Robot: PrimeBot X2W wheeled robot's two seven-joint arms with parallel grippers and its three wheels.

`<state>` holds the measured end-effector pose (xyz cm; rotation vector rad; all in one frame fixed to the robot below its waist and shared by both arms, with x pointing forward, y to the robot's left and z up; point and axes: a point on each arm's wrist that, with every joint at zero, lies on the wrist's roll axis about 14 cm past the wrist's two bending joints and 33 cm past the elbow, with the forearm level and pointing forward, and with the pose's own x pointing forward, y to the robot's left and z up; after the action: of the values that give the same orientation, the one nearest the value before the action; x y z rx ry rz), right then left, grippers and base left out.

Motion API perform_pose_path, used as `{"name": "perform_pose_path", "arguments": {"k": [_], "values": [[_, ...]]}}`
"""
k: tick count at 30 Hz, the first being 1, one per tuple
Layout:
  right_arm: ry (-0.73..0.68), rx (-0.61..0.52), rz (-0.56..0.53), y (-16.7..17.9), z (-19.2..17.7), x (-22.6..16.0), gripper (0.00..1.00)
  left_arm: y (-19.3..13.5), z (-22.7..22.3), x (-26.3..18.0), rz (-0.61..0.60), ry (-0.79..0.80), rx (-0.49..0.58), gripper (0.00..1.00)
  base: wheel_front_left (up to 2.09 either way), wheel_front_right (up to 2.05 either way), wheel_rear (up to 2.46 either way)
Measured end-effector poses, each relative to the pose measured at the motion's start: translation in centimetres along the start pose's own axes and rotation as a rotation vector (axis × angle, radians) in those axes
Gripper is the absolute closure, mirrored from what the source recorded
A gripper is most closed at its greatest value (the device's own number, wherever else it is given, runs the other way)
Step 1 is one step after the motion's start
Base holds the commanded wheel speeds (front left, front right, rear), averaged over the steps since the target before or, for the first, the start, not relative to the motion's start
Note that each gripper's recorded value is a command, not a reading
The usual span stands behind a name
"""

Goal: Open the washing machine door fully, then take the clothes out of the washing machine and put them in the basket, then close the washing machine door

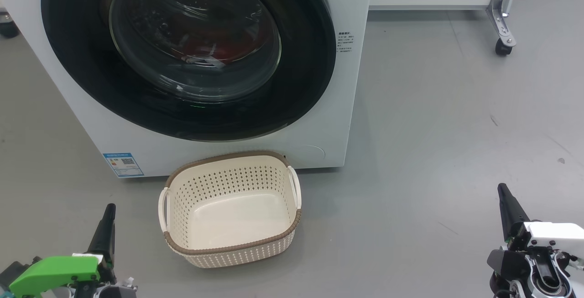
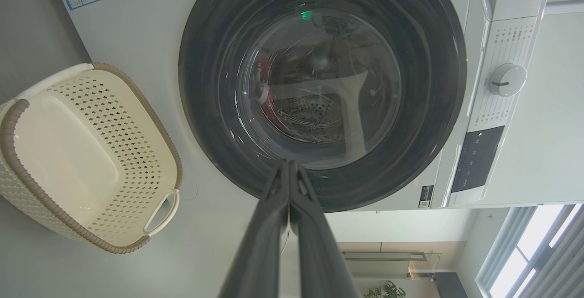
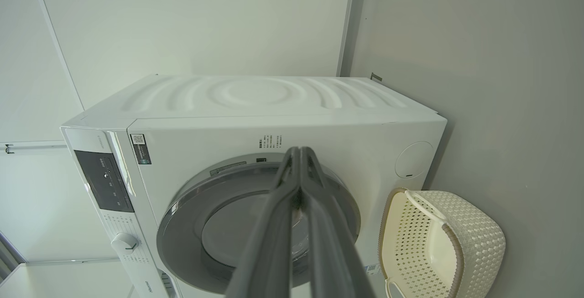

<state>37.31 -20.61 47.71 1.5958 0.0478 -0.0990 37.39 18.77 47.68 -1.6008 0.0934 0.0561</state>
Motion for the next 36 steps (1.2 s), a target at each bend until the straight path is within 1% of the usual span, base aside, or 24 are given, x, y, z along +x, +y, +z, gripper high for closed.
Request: {"name": "perform_pose_path", "arguments": {"k": [28,29,31,32,33,36], "values": [[-0.001,0.0,0.0,0.0,0.0,0.0,1.0,0.0,0.0,0.0,0.0,0.0,0.0,1.0,0.0,0.0,0.0],[-0.001,0.003,-0.012,-0.4,0.0,-0.1,0.0,0.4,-0.1,-0.1,0.013,0.0,-0.004,0.0,0.0,0.0,0.0],[-0.002,0.015,-0.052,-1.8,-0.3,-0.7,0.0,1.7,-0.4,-0.6,0.051,0.002,-0.014,0.0,0.0,0.0,0.0],[-0.003,0.028,-0.098,-3.4,-0.5,-1.5,0.0,3.2,-0.7,-1.3,0.093,0.003,-0.028,0.0,0.0,0.0,0.0],[-0.004,0.033,-0.115,-4.0,-0.6,-1.8,0.0,3.7,-0.8,-1.5,0.108,0.004,-0.033,0.0,0.0,0.0,0.0],[-0.006,0.034,-0.121,-4.2,-0.6,-1.9,0.0,3.8,-0.9,-1.6,0.111,0.002,-0.035,0.0,0.0,0.0,0.0]]}}
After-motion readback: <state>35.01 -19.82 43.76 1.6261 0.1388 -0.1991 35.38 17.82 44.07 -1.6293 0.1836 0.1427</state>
